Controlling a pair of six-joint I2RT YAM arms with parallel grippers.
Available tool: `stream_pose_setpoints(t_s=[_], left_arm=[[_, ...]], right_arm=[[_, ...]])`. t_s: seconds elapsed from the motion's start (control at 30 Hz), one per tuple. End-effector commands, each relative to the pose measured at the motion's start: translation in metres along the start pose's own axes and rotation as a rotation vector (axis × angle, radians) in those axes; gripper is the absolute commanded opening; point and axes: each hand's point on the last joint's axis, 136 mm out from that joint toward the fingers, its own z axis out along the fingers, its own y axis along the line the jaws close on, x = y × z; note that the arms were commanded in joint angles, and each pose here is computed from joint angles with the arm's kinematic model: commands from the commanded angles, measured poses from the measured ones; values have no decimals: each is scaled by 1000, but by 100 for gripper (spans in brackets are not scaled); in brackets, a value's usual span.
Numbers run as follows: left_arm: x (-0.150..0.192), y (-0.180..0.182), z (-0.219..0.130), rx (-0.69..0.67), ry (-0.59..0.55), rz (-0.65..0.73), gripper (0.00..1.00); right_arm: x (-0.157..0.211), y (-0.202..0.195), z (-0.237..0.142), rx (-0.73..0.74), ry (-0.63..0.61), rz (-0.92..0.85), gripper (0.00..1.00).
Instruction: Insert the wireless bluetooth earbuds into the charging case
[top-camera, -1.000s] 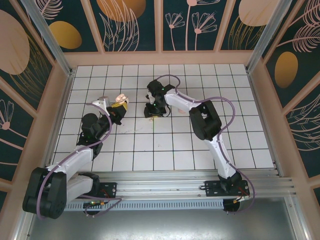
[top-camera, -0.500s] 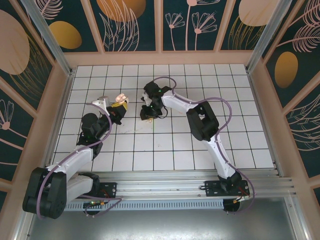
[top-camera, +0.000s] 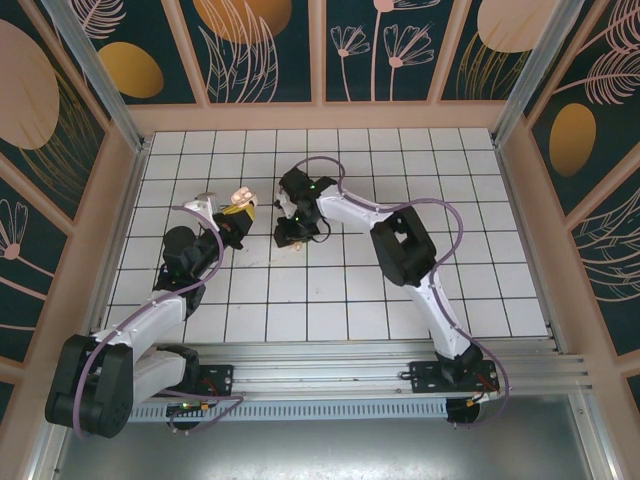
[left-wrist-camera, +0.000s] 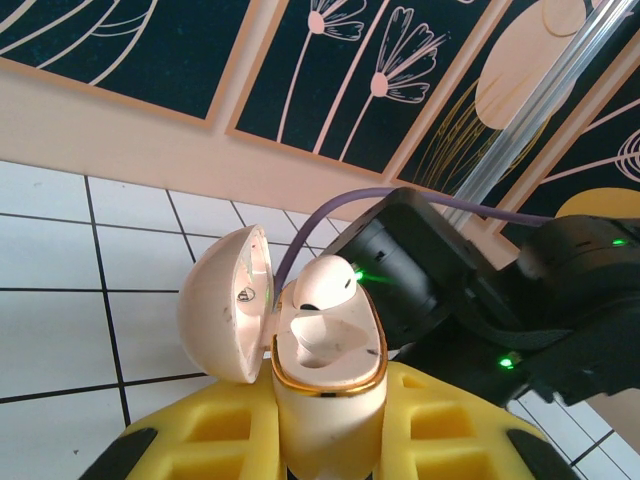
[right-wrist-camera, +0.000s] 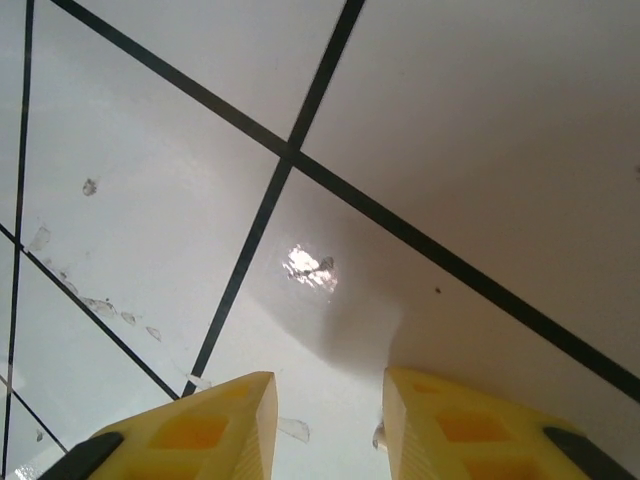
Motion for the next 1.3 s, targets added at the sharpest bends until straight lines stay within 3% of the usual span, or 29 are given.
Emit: stream_pose_setpoints(t_s=[0.0,0.23,0.57,1.27], left_arm=[[-17,-5,0,9,-44,38,9],[-15,-3,-1,0,-42,36,9],[-14,-2,-1,-5,-34,48,9],[-13,-1,-1,-16,-21,68,9]], right_arm=[[-18,9,-55,66,-158,96,37],[15,14,-59,41,-174,295,38],[34,18,-23,20,-65,310,39],[36,-13,1,53,-31,349,43]])
